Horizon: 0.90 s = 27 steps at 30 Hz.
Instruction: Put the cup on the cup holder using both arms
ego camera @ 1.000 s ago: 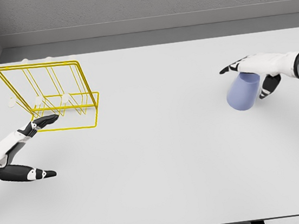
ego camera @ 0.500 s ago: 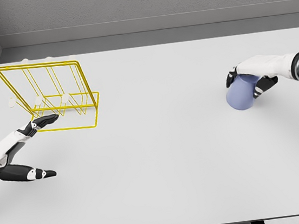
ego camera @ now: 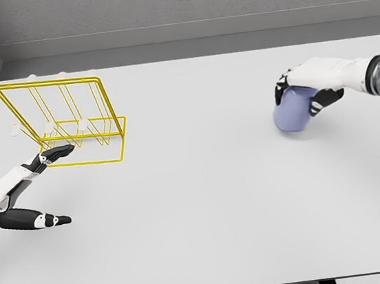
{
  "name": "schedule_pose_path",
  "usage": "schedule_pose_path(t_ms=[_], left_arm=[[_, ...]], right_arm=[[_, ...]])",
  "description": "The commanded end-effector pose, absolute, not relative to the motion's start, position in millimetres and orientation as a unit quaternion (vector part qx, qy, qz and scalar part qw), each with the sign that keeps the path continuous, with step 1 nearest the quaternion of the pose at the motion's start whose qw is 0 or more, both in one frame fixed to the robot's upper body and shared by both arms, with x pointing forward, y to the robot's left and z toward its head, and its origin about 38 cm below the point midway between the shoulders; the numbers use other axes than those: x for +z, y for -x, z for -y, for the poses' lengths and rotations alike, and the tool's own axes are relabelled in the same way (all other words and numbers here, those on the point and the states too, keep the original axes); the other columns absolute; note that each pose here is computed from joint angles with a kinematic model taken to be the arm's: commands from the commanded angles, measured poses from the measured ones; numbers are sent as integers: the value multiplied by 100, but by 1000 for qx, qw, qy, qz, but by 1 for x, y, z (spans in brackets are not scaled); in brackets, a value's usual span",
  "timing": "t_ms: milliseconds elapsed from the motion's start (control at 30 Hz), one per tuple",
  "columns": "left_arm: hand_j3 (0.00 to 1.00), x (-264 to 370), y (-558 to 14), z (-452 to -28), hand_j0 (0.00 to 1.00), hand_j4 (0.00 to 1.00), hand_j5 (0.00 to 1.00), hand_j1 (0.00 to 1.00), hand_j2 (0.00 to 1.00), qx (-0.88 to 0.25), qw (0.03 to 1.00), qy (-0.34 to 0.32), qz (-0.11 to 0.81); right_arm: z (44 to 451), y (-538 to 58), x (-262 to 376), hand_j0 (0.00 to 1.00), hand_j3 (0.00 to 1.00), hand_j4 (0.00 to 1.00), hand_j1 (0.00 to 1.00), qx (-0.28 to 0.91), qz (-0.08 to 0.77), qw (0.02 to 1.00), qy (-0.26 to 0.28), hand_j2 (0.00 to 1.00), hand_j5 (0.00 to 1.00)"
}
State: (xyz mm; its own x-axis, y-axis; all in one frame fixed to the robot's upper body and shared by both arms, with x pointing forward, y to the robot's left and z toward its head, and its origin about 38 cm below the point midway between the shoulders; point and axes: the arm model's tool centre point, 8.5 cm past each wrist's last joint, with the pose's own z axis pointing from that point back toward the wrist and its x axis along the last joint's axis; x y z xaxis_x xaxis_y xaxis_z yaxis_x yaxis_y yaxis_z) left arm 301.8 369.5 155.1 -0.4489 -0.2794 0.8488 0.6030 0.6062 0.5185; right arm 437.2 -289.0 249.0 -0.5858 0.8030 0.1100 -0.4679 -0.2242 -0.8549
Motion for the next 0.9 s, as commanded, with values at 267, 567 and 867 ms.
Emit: schedule_pose_path(t_ms=[267,567,867], left_arm=[[100,156,-302,-370,100,100,100,100,100,-426,514,112,736],[100,156,-302,-370,100,100,100,100,100,-426,514,112,736],[100,156,-302,-370,100,100,100,100,100,-426,514,112,736]], right_arm=[[252,-414,260,55,55,55,55,789,496,333,146,55,55],[209,-406,260,55,55,55,55,798,537,255,97,55,55],[174,-403,262,55,55,55,55,794,564,218,67,55,55]])
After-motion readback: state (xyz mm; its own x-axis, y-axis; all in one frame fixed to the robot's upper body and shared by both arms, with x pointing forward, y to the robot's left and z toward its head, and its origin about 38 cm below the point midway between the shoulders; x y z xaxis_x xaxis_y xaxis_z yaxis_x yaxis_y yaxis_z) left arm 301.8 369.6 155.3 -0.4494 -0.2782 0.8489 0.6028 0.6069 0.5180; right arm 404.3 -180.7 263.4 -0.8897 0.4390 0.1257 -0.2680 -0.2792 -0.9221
